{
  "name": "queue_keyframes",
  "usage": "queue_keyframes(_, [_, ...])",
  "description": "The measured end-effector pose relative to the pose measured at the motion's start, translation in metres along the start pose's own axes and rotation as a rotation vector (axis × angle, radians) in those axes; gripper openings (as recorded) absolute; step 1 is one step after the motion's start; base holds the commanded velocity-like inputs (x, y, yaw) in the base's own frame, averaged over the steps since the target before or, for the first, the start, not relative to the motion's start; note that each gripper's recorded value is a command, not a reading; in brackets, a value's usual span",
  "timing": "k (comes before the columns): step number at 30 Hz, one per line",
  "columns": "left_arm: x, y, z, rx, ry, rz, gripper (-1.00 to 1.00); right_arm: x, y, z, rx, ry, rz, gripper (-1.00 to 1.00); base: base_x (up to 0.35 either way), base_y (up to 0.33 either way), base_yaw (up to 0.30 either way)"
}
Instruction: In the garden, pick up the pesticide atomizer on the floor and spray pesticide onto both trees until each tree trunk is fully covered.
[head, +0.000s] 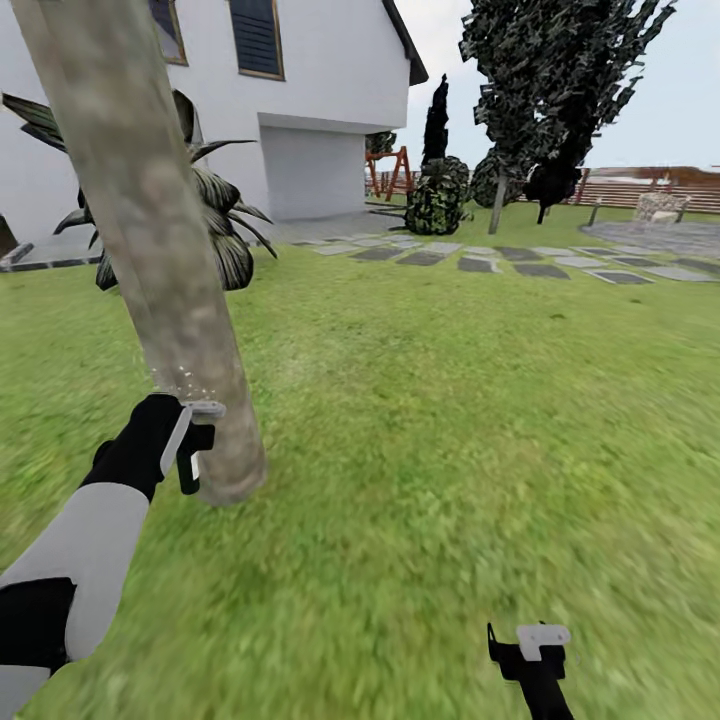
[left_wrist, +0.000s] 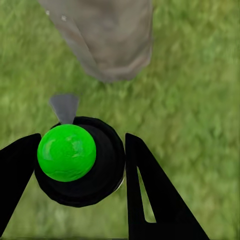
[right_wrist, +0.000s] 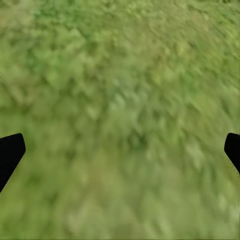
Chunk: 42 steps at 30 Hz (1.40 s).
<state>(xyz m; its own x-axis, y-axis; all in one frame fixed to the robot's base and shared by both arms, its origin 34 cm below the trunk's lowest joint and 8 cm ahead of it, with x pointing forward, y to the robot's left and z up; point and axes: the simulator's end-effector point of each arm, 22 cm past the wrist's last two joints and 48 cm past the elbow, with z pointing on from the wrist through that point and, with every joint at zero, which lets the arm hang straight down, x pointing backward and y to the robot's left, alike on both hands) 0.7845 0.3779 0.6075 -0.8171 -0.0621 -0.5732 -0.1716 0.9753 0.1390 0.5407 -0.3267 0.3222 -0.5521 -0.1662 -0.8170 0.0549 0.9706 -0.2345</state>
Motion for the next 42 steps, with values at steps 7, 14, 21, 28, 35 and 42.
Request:
queue_keyframes(7, [0.005, -0.001, 0.002, -0.002, 0.007, 0.004, -1.0, 0.0, 0.0, 0.0, 0.0, 0.0, 0.0, 1.0, 0.119, -0.274, 0.125])
queue_keyframes(14, [0.039, 0.033, 0.018, -0.048, 0.051, -0.004, -1.0, 0.0, 0.0, 0.0, 0.001, 0.0, 0.001, 1.0, 0.076, -0.274, 0.063])
queue_keyframes(21, [0.044, 0.034, 0.02, -0.049, 0.057, -0.008, -1.0, 0.0, 0.0, 0.0, 0.0, 0.0, 0.0, 1.0, 0.137, -0.254, 0.271])
queue_keyframes(28, [0.055, 0.042, 0.024, -0.056, 0.072, -0.024, -1.0, 0.0, 0.0, 0.0, 0.0, 0.001, 0.0, 1.0, 0.191, -0.06, 0.277])
queue_keyframes(35, [0.054, 0.023, 0.025, -0.028, 0.064, -0.019, -1.0, 0.0, 0.0, 0.0, -0.001, 0.001, 0.0, 1.0, 0.024, -0.028, 0.233])
queue_keyframes(42, [0.065, 0.01, 0.029, -0.01, 0.079, -0.011, -1.0, 0.0, -0.001, 0.0, 0.001, 0.0, 0.0, 1.0, 0.158, -0.219, 0.011])
